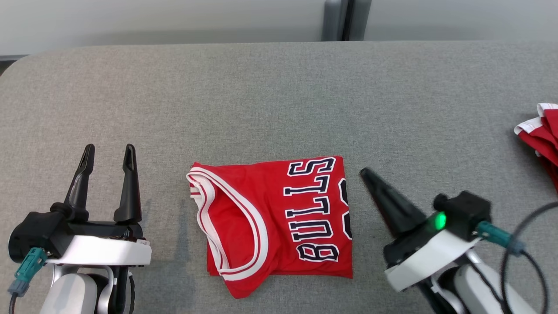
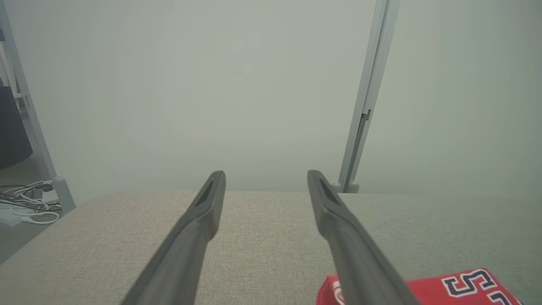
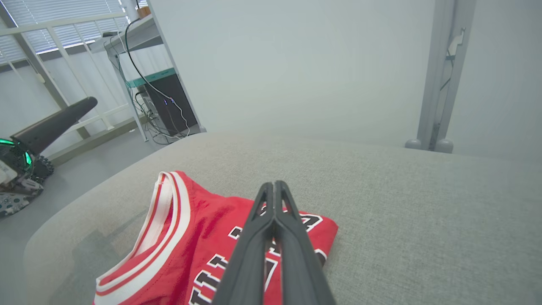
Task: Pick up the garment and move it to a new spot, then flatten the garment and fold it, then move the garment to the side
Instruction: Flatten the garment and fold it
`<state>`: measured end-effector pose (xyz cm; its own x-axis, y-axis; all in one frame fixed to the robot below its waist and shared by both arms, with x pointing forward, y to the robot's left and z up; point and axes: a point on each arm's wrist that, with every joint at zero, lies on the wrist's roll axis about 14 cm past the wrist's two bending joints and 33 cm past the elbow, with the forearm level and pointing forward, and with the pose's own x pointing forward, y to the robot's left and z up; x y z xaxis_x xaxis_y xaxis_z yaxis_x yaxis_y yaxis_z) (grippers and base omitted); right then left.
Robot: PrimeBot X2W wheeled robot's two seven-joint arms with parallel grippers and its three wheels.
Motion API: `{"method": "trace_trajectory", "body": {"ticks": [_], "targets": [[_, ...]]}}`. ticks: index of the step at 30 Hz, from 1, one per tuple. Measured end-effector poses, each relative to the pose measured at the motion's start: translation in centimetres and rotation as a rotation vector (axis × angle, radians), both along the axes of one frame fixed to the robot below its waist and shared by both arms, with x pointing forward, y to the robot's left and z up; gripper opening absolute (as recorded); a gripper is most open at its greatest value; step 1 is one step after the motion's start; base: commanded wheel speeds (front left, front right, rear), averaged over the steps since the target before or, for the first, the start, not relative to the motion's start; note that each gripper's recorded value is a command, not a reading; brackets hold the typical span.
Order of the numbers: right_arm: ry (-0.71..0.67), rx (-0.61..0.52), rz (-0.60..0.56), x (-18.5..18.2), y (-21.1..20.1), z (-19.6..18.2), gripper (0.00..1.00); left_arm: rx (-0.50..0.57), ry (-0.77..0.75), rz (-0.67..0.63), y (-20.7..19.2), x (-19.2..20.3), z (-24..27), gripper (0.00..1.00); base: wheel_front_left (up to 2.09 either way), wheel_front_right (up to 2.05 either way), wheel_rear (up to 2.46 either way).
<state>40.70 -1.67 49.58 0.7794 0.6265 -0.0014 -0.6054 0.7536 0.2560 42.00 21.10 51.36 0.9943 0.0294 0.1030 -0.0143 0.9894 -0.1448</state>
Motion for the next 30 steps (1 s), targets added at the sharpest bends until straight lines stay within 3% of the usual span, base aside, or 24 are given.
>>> {"method": "trace_trajectory", "body": {"ticks": [6,7,8,9,10,11,19,30], "targets": [[-0.096,0.031,-0.251,2.4,-6.3,3.0,0.0,0.002,-0.009,-0.02,-0.5,-0.1,0.5,1.0,0.0,0.0,0.0],[-0.107,0.034,-0.295,2.6,-7.5,3.2,0.28,0.003,-0.008,-0.023,-0.6,-0.2,0.5,1.0,0.0,0.0,0.0],[-0.119,0.034,-0.336,2.8,-8.6,3.5,0.48,0.003,-0.006,-0.024,-0.7,-0.3,0.5,1.0,0.0,0.0,0.0],[-0.125,0.034,-0.367,2.9,-9.5,3.7,0.48,0.004,-0.002,-0.027,-0.7,-0.3,0.4,1.0,0.0,0.0,0.0],[-0.129,0.034,-0.395,3.1,-10.2,3.8,0.96,0.005,-0.004,-0.029,-0.7,-0.2,0.5,1.0,0.0,0.0,0.0],[-0.132,0.03,-0.424,3.1,-11.0,3.9,1.0,0.007,-0.006,-0.03,-0.7,-0.2,0.6,1.0,0.0,0.0,0.0],[-0.162,0.006,-0.535,2.6,-14.3,4.7,1.0,0.009,-0.002,-0.038,-0.8,-0.7,0.6,1.0,0.0,0.0,0.0],[-0.149,-0.052,-0.56,0.6,-15.3,4.8,1.0,0.035,0.013,-0.041,-0.6,-1.9,0.6,1.0,0.0,0.0,0.0]]}}
